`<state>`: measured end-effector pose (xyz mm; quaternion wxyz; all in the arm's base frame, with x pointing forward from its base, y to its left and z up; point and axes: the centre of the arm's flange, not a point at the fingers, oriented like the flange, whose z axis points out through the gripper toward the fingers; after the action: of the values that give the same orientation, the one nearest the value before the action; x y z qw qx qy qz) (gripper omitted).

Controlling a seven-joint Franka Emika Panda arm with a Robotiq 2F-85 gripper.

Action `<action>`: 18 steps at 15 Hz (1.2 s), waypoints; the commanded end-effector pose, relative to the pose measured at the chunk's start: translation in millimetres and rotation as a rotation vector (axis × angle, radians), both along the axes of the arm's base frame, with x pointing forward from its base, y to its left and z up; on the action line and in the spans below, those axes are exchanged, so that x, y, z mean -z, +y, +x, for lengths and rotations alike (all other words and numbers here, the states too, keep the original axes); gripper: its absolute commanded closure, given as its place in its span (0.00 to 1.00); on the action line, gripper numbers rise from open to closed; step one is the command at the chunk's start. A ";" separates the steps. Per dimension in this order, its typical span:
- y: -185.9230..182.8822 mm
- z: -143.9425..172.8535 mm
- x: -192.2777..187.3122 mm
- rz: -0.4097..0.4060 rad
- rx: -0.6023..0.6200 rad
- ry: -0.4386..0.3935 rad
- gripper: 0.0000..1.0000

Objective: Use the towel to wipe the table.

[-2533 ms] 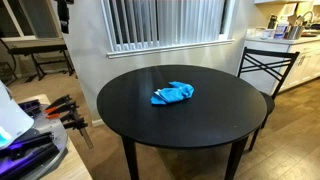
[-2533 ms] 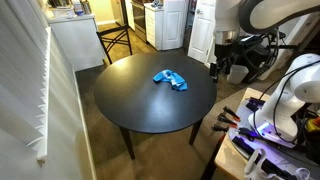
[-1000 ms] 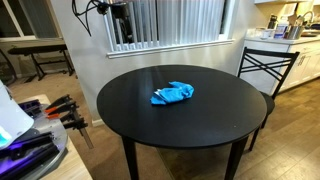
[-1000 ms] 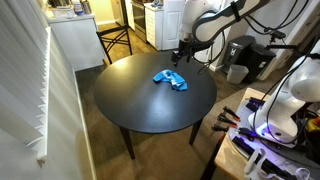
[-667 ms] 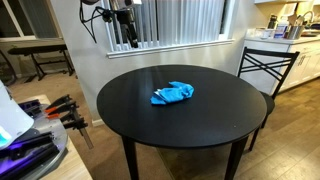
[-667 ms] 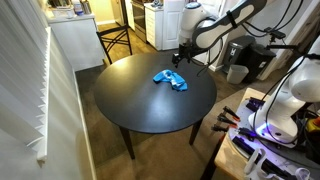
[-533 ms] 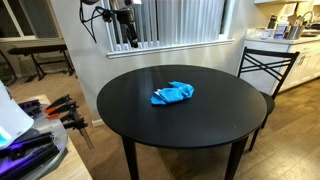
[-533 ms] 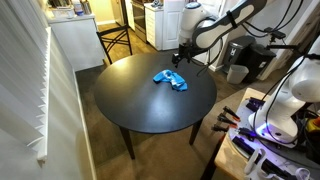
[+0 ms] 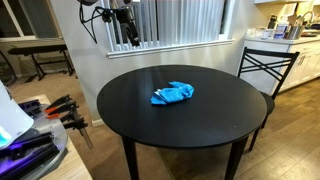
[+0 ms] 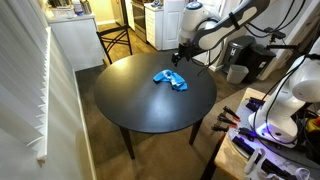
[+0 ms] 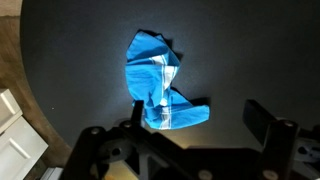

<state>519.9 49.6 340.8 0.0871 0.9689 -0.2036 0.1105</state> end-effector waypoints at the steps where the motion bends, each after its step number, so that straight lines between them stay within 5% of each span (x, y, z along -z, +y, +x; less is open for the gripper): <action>1: -15.8 6.2 44.2 -0.032 0.052 -0.080 0.00; 10: -91.5 89.4 170.7 0.007 0.185 -0.074 0.00; 18: -116.0 130.9 247.0 0.069 0.286 -0.038 0.00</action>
<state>632.0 -57.1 110.7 0.0718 0.9301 -0.3441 0.1067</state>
